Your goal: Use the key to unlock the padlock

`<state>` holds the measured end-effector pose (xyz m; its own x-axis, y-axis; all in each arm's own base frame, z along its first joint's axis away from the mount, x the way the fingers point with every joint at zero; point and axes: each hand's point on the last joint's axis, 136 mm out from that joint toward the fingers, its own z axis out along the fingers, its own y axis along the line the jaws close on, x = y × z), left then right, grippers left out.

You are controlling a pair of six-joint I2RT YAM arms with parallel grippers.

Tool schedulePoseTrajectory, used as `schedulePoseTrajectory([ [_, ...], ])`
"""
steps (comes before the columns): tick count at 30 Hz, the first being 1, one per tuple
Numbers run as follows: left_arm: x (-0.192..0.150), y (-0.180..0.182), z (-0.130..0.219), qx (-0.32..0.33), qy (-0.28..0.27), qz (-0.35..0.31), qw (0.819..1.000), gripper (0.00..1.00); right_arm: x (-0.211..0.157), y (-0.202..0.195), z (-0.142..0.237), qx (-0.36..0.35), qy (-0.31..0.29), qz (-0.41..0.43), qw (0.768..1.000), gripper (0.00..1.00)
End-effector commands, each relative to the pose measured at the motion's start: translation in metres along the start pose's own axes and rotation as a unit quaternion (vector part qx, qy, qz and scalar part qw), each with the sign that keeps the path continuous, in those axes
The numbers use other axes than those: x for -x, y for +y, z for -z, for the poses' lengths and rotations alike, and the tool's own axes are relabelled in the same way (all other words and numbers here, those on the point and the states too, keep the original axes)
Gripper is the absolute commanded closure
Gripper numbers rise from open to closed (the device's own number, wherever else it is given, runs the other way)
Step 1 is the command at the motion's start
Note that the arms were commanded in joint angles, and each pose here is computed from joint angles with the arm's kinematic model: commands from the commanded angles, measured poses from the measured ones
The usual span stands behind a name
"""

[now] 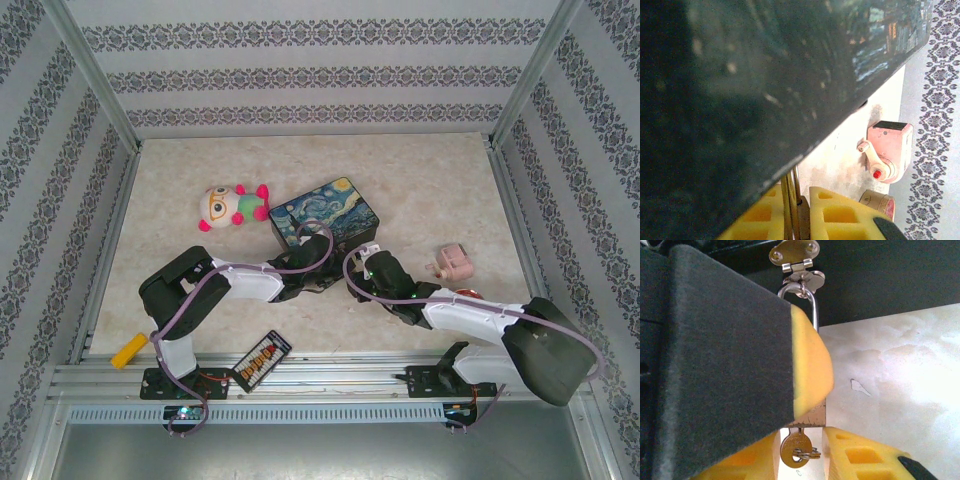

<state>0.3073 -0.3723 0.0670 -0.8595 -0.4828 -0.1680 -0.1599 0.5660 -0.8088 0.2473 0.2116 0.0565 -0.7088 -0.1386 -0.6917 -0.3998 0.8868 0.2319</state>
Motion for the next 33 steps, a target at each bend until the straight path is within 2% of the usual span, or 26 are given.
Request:
schedulePoseTrajectory([
  [1, 0.004, 0.009, 0.004, 0.008, 0.004, 0.044, 0.999, 0.97, 0.012, 0.004, -0.002, -0.005, -0.018, 0.011, 1.0, 0.71],
  [5, 0.002, 0.009, 0.004, 0.008, 0.007, 0.042, 0.999, 0.97, 0.014, 0.0, -0.005, -0.015, -0.025, 0.013, 0.999, 0.72],
  [17, -0.003, 0.005, 0.002, 0.001, 0.022, 0.032, 0.999, 0.97, 0.026, 0.002, -0.012, -0.01, -0.049, 0.022, 0.999, 0.89],
  [27, -0.005, 0.004, 0.001, -0.002, 0.026, 0.03, 0.999, 0.97, 0.038, -0.001, -0.009, 0.071, -0.043, -0.035, 0.996, 1.0],
  [33, -0.006, 0.003, 0.0, -0.006, 0.027, 0.03, 0.999, 0.97, 0.043, -0.004, -0.008, 0.133, -0.026, -0.078, 0.988, 1.0],
])
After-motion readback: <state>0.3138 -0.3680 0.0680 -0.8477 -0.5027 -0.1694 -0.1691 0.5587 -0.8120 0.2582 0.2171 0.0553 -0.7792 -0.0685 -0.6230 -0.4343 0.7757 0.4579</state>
